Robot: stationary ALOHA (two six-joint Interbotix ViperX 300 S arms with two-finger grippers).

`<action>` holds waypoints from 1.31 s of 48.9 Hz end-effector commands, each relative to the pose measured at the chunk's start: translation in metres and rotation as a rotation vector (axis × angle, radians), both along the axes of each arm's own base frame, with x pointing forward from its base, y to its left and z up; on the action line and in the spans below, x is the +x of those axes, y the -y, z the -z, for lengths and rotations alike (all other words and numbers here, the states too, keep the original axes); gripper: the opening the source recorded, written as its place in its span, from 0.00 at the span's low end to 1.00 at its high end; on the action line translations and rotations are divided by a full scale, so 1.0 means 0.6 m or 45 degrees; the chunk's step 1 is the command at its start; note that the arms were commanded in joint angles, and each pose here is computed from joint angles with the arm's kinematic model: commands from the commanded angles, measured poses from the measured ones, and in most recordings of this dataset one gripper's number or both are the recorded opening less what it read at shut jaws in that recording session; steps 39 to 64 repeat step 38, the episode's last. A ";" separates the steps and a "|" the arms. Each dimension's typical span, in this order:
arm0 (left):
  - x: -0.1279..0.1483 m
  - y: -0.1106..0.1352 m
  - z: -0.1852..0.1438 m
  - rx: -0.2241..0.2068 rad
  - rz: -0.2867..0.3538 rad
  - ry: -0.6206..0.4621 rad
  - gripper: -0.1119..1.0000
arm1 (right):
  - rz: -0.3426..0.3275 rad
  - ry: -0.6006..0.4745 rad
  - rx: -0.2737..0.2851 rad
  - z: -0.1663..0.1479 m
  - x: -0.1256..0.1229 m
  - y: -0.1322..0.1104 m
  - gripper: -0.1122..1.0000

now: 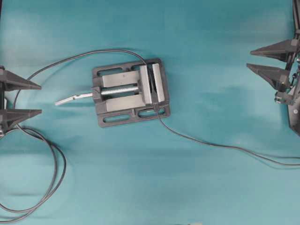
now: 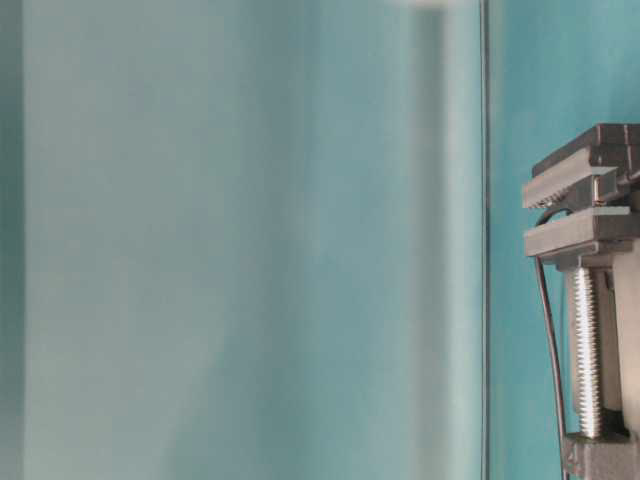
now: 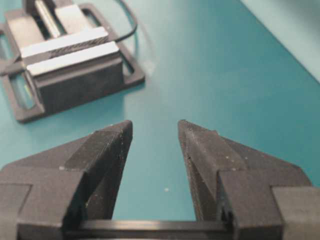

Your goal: Insert the USB cable into the fixed female connector.

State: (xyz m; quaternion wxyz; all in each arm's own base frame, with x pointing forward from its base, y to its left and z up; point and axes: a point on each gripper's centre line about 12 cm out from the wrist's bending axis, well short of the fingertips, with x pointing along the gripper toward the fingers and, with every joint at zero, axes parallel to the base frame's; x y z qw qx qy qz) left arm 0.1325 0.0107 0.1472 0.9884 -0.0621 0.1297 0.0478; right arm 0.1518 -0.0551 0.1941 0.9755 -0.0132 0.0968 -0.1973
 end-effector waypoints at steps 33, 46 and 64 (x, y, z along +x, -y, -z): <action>0.004 -0.001 -0.009 0.007 -0.001 0.017 0.95 | -0.120 -0.039 -0.084 -0.017 0.013 -0.013 0.57; 0.009 -0.001 -0.022 0.005 -0.004 0.062 0.95 | -0.132 -0.042 -0.082 -0.020 0.014 -0.015 0.57; 0.009 -0.001 -0.022 0.005 -0.004 0.062 0.95 | -0.132 -0.042 -0.082 -0.020 0.014 -0.015 0.57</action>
